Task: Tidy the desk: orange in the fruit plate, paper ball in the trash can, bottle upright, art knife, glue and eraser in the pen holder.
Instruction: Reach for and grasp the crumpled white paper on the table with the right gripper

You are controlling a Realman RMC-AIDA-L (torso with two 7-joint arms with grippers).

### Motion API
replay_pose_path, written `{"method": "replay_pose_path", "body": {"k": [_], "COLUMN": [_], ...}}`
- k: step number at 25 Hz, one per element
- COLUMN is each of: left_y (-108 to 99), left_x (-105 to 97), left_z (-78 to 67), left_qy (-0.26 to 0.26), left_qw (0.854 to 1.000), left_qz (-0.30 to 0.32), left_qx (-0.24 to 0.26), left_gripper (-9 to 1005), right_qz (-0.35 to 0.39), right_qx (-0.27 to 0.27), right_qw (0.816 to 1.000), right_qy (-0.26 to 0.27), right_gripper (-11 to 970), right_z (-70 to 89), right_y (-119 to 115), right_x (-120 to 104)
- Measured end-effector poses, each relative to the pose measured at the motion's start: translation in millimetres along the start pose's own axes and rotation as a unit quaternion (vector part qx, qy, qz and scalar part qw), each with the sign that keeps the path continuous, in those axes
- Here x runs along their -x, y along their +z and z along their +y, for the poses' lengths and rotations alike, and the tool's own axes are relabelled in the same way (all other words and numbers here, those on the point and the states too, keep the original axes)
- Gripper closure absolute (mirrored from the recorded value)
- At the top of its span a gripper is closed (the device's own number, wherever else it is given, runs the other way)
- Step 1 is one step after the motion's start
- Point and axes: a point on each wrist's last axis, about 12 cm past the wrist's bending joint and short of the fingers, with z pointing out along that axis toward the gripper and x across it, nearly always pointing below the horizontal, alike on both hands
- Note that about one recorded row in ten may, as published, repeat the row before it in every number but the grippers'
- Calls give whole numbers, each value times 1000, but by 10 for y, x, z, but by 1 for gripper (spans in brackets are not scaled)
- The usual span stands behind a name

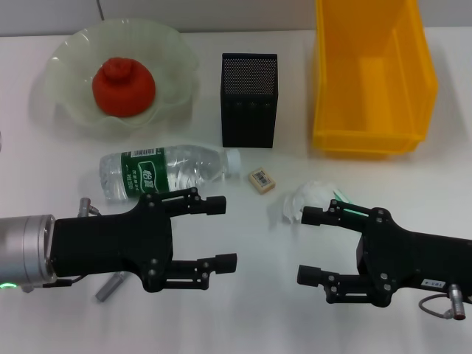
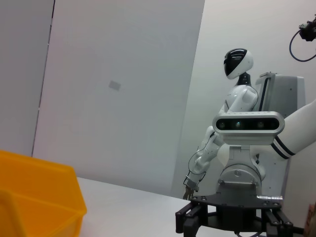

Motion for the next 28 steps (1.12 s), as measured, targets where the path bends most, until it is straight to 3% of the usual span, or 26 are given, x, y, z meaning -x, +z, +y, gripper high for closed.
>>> {"method": "replay_pose_path", "body": {"k": [21,28], "left_y": [-19,5], "left_x": [-30,-32], "left_z": [12,46], "left_qy": [-4,-1], "left_qw": [1000,1000], "left_qz": [5,14], "left_qx": [14,18], "left_gripper": [197,197], "right_qz": [-5,-23], "right_qx": [-4,-27], "right_qw": [1000,999], "right_qy": [-1,3], "right_gripper": [136,136], "right_z": [8,-23], "right_y": [-1,-99], "right_x": [-11,50]}}
